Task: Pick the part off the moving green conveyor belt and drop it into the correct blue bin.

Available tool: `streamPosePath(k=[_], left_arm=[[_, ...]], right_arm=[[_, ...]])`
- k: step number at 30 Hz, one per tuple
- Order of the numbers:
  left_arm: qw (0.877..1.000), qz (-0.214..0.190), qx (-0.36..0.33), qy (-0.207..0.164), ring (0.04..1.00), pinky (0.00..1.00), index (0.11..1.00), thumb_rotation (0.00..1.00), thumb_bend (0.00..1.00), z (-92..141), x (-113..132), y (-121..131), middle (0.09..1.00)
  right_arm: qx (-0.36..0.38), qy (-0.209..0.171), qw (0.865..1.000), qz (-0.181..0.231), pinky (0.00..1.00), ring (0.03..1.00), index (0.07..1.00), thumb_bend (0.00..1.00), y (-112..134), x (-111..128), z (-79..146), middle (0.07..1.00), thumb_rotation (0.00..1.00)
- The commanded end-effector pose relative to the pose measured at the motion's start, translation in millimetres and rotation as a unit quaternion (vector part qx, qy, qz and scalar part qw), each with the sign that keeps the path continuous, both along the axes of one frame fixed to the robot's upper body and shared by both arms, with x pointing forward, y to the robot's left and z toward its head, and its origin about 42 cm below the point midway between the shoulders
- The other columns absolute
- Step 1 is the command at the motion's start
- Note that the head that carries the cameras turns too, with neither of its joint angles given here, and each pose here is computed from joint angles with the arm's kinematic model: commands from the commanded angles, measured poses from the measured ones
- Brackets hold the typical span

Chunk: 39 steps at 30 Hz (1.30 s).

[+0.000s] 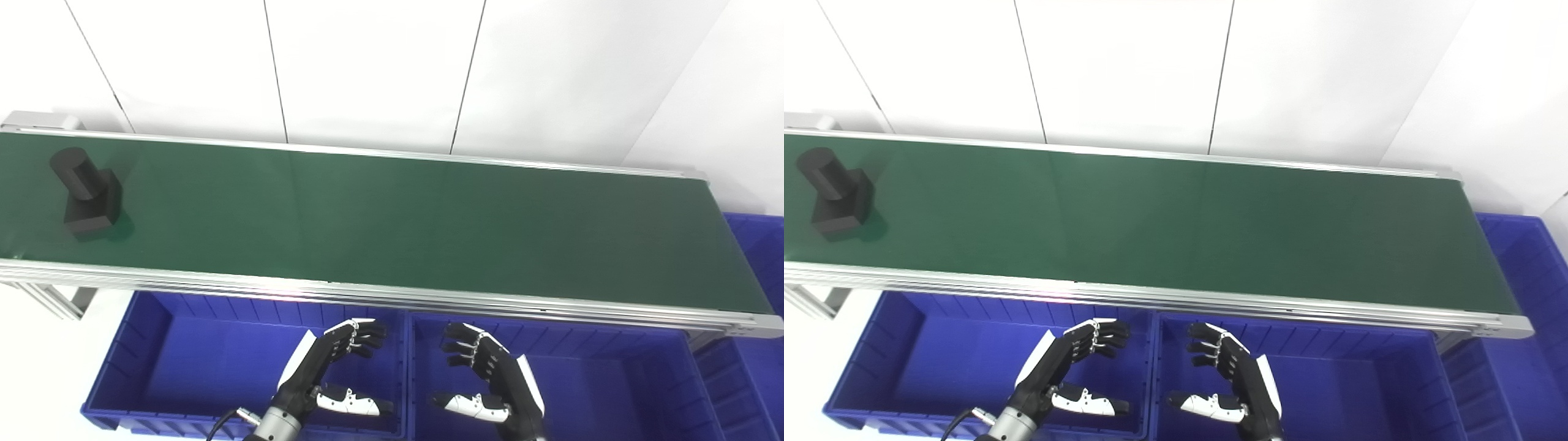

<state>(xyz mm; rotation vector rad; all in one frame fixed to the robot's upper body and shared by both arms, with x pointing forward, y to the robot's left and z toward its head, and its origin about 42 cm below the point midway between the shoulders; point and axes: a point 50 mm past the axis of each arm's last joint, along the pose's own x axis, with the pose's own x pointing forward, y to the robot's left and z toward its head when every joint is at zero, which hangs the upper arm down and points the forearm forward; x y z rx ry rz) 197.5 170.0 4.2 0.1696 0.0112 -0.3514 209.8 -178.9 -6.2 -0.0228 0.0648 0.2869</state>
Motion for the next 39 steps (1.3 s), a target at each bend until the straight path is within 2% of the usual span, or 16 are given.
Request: streamPosePath(k=[1, 27, 39], left_arm=[[0.999, 0.001, -0.014, -0.036, 0.697, 0.64, 0.726, 0.09, 0.86, 12, 5, -2, 0.732], [0.999, 0.005, -0.016, -0.030, 0.695, 0.64, 0.724, 0.09, 0.86, 9, 9, 0, 0.730], [1.000, 0.004, -0.009, -0.016, 0.695, 0.64, 0.721, 0.08, 0.87, -1, 9, -10, 0.730]], right_arm=[[0.009, -0.034, 0.999, 0.005, 0.64, 0.715, 0.742, 0.84, 5, 6, 11, 0.771, 0.20], [0.001, -0.033, 0.999, 0.017, 0.62, 0.708, 0.737, 0.84, 14, 5, 10, 0.779, 0.18], [-0.009, -0.018, 1.000, 0.016, 0.62, 0.708, 0.737, 0.83, 2, 6, 1, 0.782, 0.18]])
